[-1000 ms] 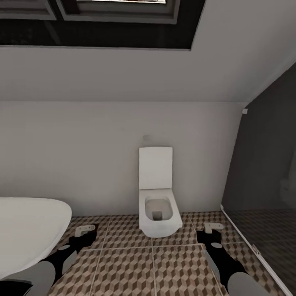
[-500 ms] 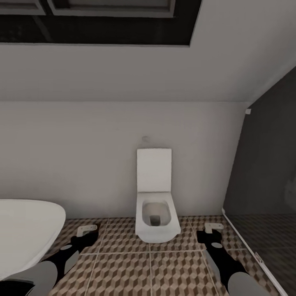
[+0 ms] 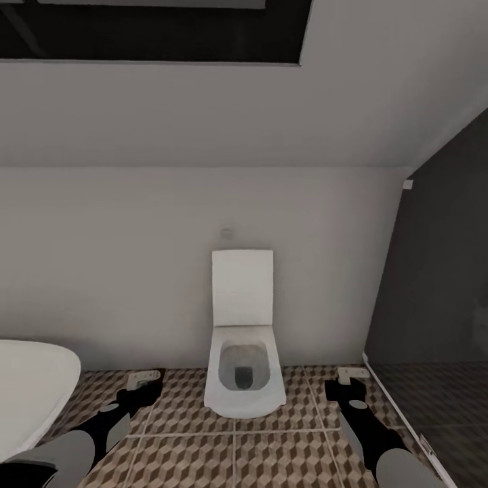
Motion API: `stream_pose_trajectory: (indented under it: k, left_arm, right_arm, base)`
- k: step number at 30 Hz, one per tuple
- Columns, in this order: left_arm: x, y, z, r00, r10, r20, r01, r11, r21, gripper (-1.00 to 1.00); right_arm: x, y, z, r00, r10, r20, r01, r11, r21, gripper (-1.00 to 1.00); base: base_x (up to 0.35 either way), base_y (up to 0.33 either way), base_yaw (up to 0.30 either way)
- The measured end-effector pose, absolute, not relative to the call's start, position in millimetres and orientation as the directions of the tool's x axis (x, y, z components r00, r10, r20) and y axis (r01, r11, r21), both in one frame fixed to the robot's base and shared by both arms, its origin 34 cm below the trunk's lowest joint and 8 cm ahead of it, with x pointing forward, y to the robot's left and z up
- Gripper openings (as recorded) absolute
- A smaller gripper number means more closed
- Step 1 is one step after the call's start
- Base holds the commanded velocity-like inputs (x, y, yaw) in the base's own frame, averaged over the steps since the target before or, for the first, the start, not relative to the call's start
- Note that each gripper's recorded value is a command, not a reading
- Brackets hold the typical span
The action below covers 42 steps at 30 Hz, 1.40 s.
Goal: Take the four mousetraps from the cabinet in the bathroom and place them on the bathroom floor. Make sure all four end up on the same floor surface, and ensure that at least two of them are either under or directly next to the same bathroom sink.
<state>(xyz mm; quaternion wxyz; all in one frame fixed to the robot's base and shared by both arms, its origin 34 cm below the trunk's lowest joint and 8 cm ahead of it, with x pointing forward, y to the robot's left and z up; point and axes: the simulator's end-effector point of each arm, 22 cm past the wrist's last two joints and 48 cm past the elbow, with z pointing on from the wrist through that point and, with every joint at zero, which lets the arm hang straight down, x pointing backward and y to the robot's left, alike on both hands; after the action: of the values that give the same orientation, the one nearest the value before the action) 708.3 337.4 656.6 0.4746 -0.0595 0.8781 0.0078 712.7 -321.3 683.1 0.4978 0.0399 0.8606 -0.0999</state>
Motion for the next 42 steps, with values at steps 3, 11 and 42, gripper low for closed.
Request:
stream_pose_trajectory:
  k: [3,11,42]
  left_arm:
    - [708.3,337.4,656.6,-0.542,-0.097,-0.835,-0.112,0.993,-0.043,-1.0]
    - [708.3,337.4,656.6,-0.542,-0.097,-0.835,-0.112,0.993,-0.043,-1.0]
    - [708.2,337.5,655.9,-0.543,-0.099,-0.834,-0.113,0.993,-0.044,-1.0]
  right_arm:
    - [712.9,-321.4,683.5,-0.5,-0.031,-0.865,0.168,0.977,-0.132,-1.0]
    - [713.2,-320.9,683.9,-0.499,-0.033,-0.866,0.167,0.977,-0.134,-1.0]
    - [713.5,-316.6,683.1,-0.499,-0.029,-0.866,0.164,0.978,-0.128,-1.0]
  base:
    - [0.24,-0.197,0.0]
    - [0.24,-0.197,0.0]
    - [0.083,-0.022,0.039]
